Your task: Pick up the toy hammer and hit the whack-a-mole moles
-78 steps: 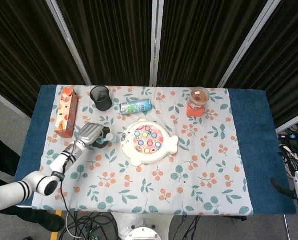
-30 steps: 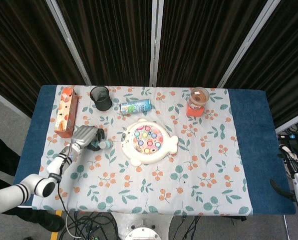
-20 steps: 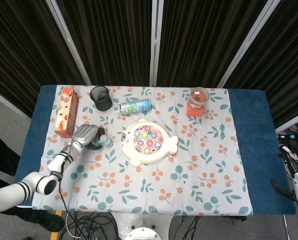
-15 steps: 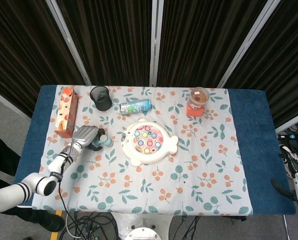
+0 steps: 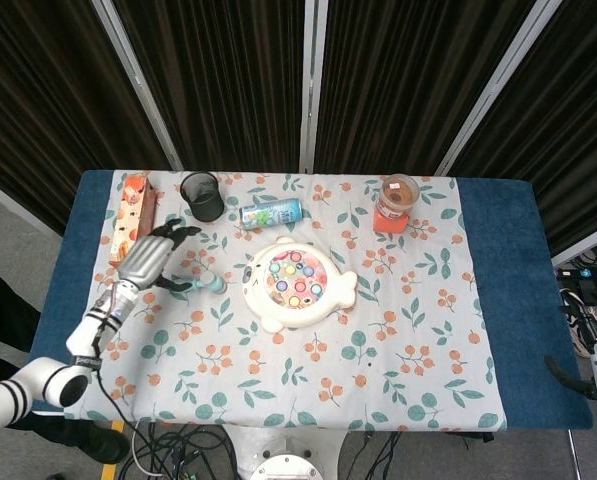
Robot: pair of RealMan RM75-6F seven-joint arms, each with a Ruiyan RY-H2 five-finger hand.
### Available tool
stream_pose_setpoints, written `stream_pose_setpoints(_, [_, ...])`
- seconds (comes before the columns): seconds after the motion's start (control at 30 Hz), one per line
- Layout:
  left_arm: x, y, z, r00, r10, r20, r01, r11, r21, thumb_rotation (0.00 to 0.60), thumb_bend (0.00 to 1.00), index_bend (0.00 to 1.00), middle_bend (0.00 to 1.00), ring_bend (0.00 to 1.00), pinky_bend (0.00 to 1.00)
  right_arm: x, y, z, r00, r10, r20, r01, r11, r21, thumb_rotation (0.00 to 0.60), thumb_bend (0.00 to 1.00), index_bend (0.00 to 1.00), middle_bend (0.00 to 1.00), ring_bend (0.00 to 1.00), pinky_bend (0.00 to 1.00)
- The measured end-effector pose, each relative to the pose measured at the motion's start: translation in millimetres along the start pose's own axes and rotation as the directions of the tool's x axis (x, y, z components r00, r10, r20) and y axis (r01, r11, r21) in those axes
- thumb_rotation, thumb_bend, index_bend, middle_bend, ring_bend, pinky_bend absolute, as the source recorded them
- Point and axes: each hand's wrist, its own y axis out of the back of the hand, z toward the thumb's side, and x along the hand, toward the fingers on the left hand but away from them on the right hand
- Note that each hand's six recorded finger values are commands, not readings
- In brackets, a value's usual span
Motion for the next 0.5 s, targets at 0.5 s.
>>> stream_pose_setpoints(0.5, [-204,56,-107,0.865,0.344,-0.364,-0.262,0.93,0.256,0.6,0.11,0.17,0.18,0.02,0.07,-16,-8,8,0.998,0.011,-0.058,-0.014,0.999,-0.04,0.6,0.15,0.05,0.17,0.0,0.08])
